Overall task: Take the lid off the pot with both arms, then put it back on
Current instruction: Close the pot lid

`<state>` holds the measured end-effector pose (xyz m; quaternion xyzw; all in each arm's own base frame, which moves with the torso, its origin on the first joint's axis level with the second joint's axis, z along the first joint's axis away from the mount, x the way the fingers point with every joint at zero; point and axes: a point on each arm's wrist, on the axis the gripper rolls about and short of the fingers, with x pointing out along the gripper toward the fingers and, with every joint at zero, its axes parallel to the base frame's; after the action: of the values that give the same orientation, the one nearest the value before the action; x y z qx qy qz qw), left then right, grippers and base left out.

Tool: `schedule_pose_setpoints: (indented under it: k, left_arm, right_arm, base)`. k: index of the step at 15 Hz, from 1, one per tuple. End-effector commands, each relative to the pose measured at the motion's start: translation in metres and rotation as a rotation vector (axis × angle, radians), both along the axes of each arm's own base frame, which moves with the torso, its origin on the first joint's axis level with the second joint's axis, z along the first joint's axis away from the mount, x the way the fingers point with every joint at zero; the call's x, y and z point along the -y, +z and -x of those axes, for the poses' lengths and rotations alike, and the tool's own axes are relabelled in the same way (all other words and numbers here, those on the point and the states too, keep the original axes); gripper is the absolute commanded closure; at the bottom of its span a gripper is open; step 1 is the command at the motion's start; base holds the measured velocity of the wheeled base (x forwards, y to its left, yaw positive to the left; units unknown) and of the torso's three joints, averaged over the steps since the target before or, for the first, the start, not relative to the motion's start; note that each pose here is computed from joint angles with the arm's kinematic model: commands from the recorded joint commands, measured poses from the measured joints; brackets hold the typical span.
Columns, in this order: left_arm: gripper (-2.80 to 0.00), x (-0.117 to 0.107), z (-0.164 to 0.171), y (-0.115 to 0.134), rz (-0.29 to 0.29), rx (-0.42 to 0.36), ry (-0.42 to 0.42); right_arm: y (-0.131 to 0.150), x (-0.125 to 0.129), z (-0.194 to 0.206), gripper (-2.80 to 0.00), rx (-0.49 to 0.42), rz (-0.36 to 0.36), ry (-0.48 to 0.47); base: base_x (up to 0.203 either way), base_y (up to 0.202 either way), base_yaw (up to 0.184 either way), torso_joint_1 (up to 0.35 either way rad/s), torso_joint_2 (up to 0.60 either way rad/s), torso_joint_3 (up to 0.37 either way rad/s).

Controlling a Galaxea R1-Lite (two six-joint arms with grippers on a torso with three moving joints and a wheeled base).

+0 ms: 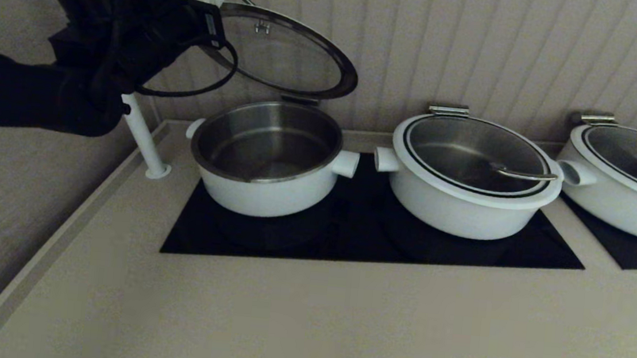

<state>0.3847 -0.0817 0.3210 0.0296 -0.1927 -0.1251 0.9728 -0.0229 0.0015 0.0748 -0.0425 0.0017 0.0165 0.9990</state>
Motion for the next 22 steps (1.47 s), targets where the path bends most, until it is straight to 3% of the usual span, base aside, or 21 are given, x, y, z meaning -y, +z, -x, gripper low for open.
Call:
schedule_pose_setpoints:
  k: [1,9,22]
  left_arm:
    - [0.0,0.001,-0.004,-0.002,-0.001,-0.001,0.0]
    - [0.0,0.004,-0.019,0.007,0.011,0.053,-0.001]
    - [0.0,0.002,-0.014,-0.009,-0.004,-0.013,0.003]
  right_arm:
    - [0.0,0.0,0.0,0.0,-0.001,0.001,0.001]
    - [0.0,0.0,0.0,0.0,-0.001,0.001,0.001]
    - [0.0,0.0,0.0,0.0,-0.001,0.001,0.001]
  base:
    - [0.0,0.0,0.0,0.0,0.0,0.0]
    - [0.0,0.0,0.0,0.0,0.0,0.0]
    - [0.0,0.0,0.0,0.0,0.0,0.0]
